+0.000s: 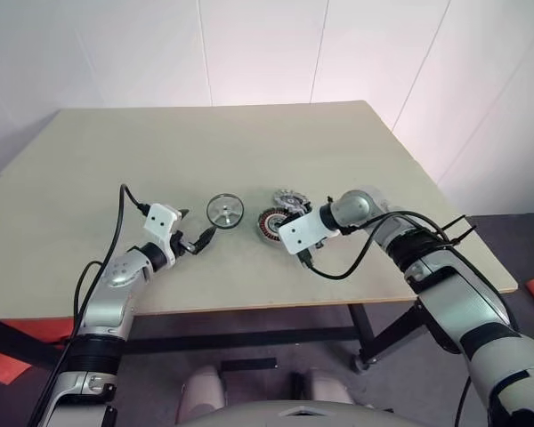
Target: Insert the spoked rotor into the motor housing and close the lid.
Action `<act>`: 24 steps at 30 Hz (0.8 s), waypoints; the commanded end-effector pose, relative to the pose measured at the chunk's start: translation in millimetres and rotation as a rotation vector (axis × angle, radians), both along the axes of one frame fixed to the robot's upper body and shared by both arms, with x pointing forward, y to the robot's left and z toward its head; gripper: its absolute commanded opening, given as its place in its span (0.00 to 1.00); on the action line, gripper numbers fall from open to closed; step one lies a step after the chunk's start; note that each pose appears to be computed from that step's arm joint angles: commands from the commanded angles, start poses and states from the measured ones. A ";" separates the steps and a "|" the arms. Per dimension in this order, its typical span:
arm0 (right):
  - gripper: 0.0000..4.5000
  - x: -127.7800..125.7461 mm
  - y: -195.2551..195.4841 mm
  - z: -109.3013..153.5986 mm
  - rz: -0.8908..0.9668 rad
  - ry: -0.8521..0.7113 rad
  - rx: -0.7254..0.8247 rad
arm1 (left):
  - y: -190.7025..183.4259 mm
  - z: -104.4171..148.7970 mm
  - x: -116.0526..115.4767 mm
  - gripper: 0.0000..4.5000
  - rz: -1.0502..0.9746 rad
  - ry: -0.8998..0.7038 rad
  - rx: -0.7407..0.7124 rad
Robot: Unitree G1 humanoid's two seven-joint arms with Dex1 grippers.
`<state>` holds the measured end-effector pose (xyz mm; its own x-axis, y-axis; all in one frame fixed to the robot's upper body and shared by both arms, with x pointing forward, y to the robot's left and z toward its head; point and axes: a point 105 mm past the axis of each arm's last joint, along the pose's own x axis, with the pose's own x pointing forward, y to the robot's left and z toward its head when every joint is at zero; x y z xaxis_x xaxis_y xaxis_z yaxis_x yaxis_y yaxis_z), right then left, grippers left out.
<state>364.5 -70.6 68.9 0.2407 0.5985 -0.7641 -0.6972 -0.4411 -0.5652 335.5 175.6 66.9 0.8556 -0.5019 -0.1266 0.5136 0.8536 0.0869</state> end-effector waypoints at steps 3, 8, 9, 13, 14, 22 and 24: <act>0.44 11.7 12.2 14.7 0.000 -0.068 0.022 | 1.7 17.5 3.4 1.00 0.007 -0.064 0.000; 0.44 8.7 20.8 28.1 0.052 -0.055 0.046 | -0.1 15.7 0.8 1.00 0.007 -0.061 -0.005; 0.44 8.3 21.8 30.4 0.060 -0.053 0.049 | -0.3 15.5 0.5 1.00 0.007 -0.060 -0.006; 0.44 3.9 27.5 44.9 0.122 -0.043 0.051 | -1.6 14.0 -0.6 1.00 0.008 -0.058 -0.010; 0.44 2.9 29.0 47.8 0.136 -0.041 0.050 | -2.0 13.4 -1.2 1.00 0.008 -0.057 -0.012; 0.44 8.6 31.2 55.4 0.161 -0.064 0.009 | -5.8 9.8 -5.4 1.00 0.023 -0.054 -0.030; 0.44 9.9 29.7 54.8 0.160 -0.068 -0.003 | -6.4 9.5 -6.0 1.00 0.025 -0.054 -0.032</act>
<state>368.8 -49.2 100.9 0.1577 0.5953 -0.7879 -0.6342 -0.5505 -0.5429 329.0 170.5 63.3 0.8698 -0.4808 -0.1106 0.4890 0.8699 0.0646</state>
